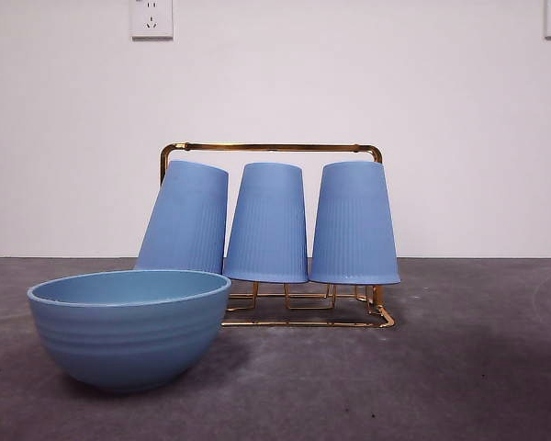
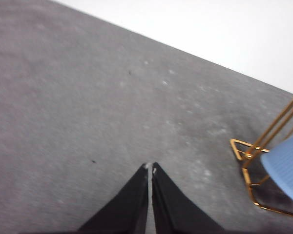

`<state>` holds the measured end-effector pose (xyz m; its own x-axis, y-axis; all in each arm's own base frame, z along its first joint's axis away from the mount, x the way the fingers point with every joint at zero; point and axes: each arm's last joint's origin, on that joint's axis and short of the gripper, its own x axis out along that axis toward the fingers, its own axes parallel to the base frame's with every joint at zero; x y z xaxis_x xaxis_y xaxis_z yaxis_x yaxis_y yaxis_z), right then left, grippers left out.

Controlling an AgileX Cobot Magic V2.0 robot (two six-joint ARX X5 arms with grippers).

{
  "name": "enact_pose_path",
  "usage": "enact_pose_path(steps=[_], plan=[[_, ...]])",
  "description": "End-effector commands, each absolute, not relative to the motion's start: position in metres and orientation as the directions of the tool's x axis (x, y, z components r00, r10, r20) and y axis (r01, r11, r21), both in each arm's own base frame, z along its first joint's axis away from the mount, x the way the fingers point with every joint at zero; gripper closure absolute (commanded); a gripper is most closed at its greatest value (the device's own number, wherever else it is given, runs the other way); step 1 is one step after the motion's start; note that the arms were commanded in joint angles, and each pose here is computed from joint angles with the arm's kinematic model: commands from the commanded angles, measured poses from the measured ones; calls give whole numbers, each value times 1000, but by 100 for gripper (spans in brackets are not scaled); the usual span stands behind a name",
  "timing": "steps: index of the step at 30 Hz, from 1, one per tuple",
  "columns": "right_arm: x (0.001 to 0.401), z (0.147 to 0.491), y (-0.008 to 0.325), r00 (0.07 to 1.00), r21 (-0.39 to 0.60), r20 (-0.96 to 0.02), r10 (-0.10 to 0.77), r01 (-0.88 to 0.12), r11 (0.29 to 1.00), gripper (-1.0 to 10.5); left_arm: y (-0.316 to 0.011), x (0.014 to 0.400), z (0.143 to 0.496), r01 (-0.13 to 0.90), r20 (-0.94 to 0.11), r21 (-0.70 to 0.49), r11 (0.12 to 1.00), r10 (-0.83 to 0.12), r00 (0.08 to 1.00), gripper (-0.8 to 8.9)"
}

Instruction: Right arm lift cup from the cupboard, then place it on the right of the bowl

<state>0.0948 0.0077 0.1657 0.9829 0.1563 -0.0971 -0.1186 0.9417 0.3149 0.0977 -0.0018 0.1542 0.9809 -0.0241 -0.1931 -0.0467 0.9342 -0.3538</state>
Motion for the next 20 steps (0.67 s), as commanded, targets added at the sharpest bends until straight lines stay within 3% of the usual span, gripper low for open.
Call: enact_pose_path(steps=[1, 12, 20], plan=[[92, 184, 9, 982, 376, -59, 177, -143, 916, 935, -4, 98, 169, -6, -141, -409, 912, -56, 988, 803], [93, 235, 16, 937, 396, -135, 323, -248, 884, 935, -12, 106, 226, 145, -126, -414, 899, -214, 969, 803], [110, 262, 25, 843, 395, -209, 496, -391, 831, 935, -21, 133, 262, 304, -217, -398, 866, -411, 886, 803]])
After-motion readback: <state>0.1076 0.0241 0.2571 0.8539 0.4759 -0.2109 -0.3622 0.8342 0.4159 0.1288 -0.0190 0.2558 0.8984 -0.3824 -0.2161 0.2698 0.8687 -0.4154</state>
